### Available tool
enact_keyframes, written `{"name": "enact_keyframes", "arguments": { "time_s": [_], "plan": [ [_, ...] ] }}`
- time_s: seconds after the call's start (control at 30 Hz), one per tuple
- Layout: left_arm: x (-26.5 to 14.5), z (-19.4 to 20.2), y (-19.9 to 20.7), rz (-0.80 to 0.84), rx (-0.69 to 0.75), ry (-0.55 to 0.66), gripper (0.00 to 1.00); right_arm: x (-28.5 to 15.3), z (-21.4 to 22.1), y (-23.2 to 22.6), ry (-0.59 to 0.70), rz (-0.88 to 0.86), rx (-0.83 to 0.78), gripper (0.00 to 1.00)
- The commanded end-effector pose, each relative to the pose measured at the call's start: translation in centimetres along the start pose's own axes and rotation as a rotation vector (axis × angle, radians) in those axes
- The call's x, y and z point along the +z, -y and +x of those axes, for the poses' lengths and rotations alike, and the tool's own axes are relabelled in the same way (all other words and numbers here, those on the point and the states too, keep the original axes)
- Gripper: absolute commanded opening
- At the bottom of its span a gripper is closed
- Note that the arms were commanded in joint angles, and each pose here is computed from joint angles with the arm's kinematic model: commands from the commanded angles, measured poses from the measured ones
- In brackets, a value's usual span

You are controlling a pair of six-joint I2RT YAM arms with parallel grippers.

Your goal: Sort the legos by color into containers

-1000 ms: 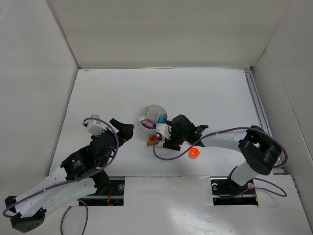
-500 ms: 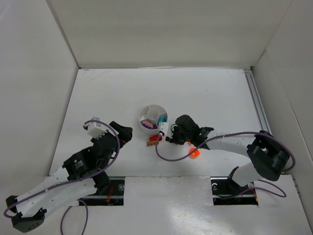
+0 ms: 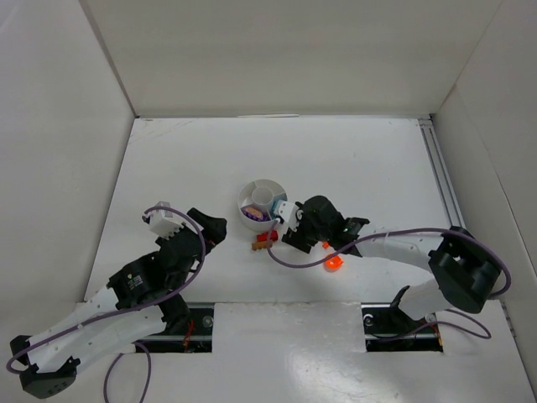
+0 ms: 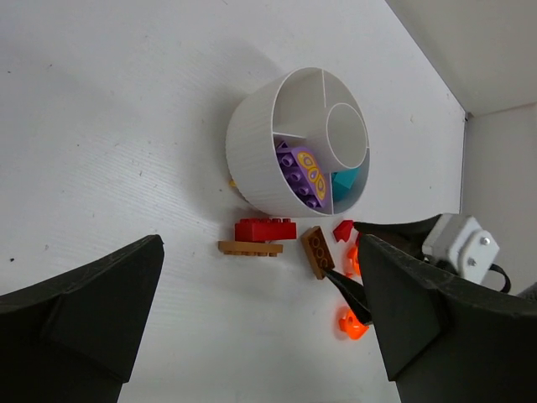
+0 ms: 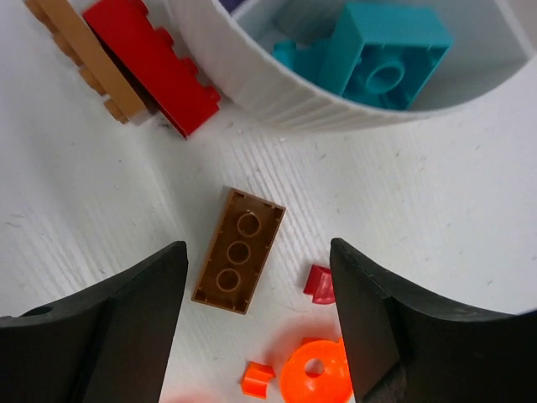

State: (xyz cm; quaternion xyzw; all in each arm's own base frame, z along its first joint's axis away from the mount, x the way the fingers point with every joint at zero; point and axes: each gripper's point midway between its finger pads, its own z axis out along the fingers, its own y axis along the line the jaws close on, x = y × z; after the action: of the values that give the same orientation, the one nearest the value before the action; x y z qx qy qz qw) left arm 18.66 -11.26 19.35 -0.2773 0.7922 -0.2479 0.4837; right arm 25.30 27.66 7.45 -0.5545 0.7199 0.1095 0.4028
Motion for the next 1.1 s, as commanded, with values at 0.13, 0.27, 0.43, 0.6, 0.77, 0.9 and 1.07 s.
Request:
{"name": "enact_keyframes", "arguments": {
  "time_s": [0.13,0.27,0.43,0.6,0.77,0.9,1.07],
  "plan": [
    [0.1,-0.1,-0.8,-0.024,0.009,0.020,1.00,1.9,1.4,0.5,-0.093,0.067,0.152,0.74],
    [0.0,-0.1,-0.7,-0.021,0.000,0.011,1.00,2.5,1.9,0.4,-0.118,0.071,0.185,0.75],
    [-0.2,-0.2,-0.8,-0.021,-0.011,0.011,1.00,2.9,2.6,0.0,-0.137,0.066,0.217,0.63],
    [-0.4,-0.5,-0.6,-0.008,-0.032,0.016,1.00,2.8,2.6,-0.3,-0.134,0.059,0.230,0.46],
    [-0.5,-0.7,-0.8,-0.010,-0.034,0.025,1.00,2.1,1.7,-0.4,-0.098,0.043,0.231,0.36],
    [-0.6,-0.8,-0.8,-0.003,-0.040,0.027,1.00,1.1,-0.3,-0.1,-0.017,0.031,0.191,0.33],
    [-0.5,-0.6,-1.0,-0.010,-0.034,0.025,1.00,-2.3,-5.0,1.6,0.163,0.056,0.048,0.31]
  ]
}}
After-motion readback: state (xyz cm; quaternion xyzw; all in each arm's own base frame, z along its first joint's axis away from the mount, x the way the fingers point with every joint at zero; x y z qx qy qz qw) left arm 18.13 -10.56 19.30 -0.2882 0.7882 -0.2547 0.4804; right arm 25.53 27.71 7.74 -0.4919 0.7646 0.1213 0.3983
